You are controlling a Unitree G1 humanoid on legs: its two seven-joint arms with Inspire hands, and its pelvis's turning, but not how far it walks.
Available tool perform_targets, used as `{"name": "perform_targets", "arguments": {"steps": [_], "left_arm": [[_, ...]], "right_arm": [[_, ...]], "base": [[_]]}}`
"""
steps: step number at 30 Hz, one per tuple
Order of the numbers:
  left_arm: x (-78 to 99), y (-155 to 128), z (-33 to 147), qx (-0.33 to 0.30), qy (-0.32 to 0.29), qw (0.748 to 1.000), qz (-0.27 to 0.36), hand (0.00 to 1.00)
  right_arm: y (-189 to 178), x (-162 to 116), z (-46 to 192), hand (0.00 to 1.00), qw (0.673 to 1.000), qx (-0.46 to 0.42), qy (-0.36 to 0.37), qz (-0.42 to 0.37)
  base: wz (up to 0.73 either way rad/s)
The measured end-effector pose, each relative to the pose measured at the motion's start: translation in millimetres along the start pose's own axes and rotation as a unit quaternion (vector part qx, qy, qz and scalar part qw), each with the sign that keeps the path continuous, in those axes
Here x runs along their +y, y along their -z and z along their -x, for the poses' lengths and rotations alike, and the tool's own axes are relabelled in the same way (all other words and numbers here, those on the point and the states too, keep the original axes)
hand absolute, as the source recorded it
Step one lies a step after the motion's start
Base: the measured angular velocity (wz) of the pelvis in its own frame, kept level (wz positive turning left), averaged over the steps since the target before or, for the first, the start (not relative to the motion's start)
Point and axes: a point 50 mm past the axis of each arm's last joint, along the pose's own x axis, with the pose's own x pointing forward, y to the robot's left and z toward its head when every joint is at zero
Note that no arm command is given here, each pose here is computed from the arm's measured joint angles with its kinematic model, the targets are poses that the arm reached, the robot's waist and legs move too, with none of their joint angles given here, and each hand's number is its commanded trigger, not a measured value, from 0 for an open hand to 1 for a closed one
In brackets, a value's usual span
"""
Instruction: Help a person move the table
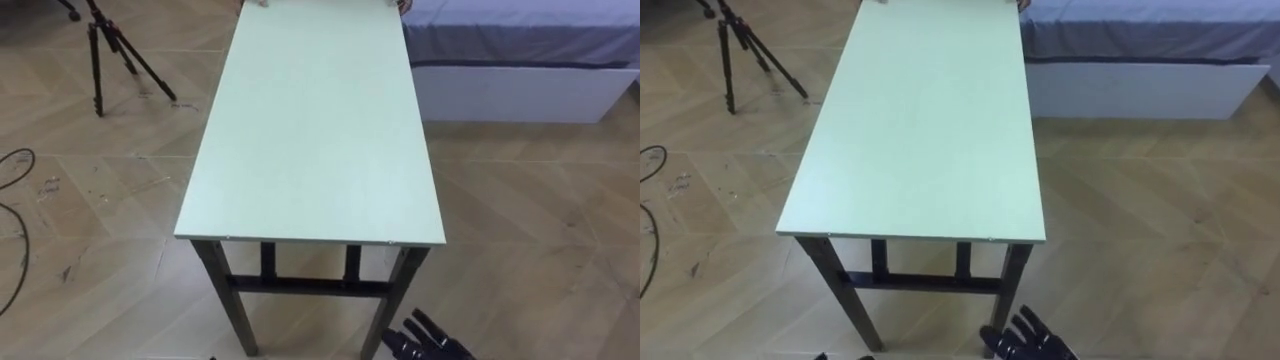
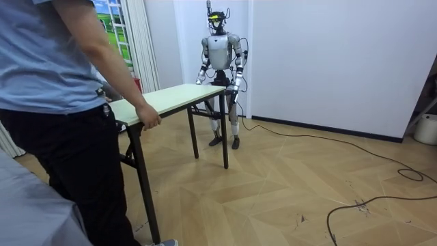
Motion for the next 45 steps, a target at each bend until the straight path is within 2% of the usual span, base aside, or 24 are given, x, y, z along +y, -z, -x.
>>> {"name": "perform_targets", "arguments": {"steps": [7, 11, 13, 16, 20, 25, 34, 45], "left_arm": [[-29.8, -11.6, 9.4, -0.043, 0.085, 0.995, 0.041, 0.00], [-45.3, -18.1, 13.4, -0.058, 0.120, 0.991, 0.033, 0.00], [-57.2, -25.8, 16.1, -0.073, 0.148, 0.986, 0.028, 0.00], [-64.4, -31.1, 18.5, -0.081, 0.171, 0.982, 0.019, 0.00], [-71.1, -29.2, 19.8, -0.070, 0.188, 0.980, 0.009, 0.00], [-79.3, -23.6, 19.8, -0.047, 0.212, 0.973, 0.074, 0.00], [-85.5, -32.1, 24.0, -0.052, 0.240, 0.953, 0.177, 0.00], [-91.6, -38.2, 26.5, -0.062, 0.255, 0.949, 0.174, 0.00]], "right_arm": [[-1.8, 18.6, 0.2, 0.00, 0.999, -0.013, -0.050, 0.001], [-4.1, 32.8, 1.0, 0.00, 0.996, -0.028, -0.085, -0.009], [-8.4, 45.6, 2.2, 0.00, 0.991, -0.041, -0.126, -0.017], [-10.1, 53.5, 1.4, 0.00, 0.987, -0.046, -0.152, -0.035], [-9.2, 55.5, 1.4, 0.00, 0.985, -0.043, -0.160, -0.055], [-8.9, 68.6, 2.8, 0.00, 0.978, -0.033, -0.196, -0.065], [-15.1, 80.3, 5.5, 0.00, 0.970, -0.035, -0.227, -0.081], [-17.0, 80.0, 6.2, 0.00, 0.968, -0.039, -0.229, -0.094]], "base": [[0.00], [0.04], [0.06], [0.00], [0.00], [-0.02], [0.02], [0.00]]}}
